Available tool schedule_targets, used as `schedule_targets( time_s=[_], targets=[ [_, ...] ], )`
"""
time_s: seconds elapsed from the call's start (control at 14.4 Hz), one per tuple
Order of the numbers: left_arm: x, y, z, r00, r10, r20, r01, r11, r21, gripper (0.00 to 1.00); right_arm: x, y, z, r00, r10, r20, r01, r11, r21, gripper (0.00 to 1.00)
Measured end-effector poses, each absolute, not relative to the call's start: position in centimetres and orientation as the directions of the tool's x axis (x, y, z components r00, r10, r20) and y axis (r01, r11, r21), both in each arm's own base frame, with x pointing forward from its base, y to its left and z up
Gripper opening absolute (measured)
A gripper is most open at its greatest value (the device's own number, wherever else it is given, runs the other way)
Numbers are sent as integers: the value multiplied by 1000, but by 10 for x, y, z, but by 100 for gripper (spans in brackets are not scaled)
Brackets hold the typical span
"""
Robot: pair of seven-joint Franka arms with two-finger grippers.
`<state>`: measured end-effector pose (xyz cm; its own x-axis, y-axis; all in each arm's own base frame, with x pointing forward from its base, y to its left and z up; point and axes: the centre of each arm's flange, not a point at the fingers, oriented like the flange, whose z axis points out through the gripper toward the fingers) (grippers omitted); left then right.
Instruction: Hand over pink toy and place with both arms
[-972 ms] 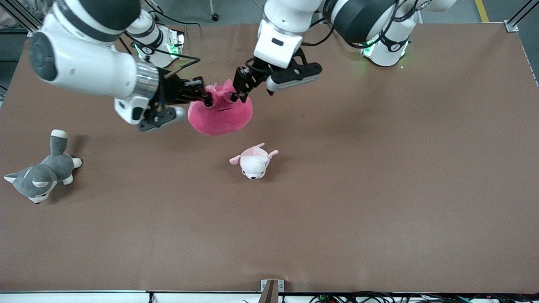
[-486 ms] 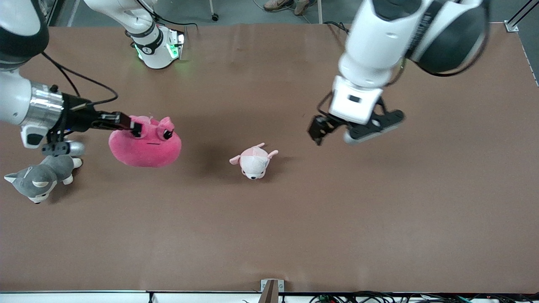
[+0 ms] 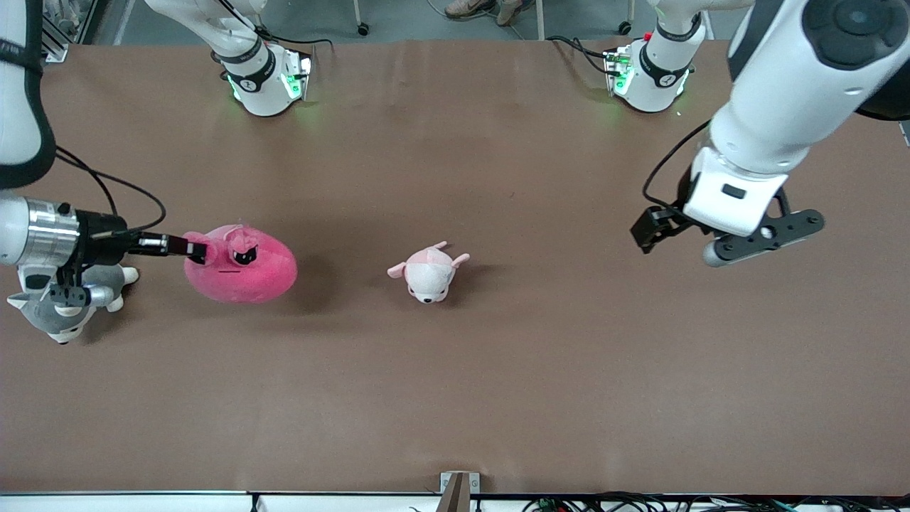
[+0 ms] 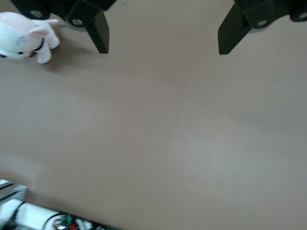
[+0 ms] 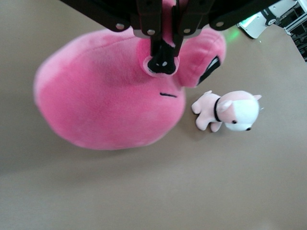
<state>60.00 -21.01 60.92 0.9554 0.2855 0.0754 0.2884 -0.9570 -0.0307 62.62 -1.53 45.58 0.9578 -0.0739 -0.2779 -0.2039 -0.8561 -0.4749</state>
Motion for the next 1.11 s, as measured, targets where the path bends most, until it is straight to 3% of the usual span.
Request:
schedule_targets(
  time_s=[0.28, 0.76, 1.11],
  targets=[
    [613, -131, 611, 970, 243, 33, 245, -967, -69, 100, 628, -36, 413, 931, -71, -358, -253, -832, -493, 11],
    [608, -76, 609, 993, 114, -29, 111, -991, -75, 100, 630, -37, 371, 897, -58, -438, -302, -804, -512, 11],
    [572, -18, 614, 983, 182, -34, 182, -983, -6, 100, 631, -48, 352, 883, -73, -464, -342, -778, -527, 11]
  ],
)
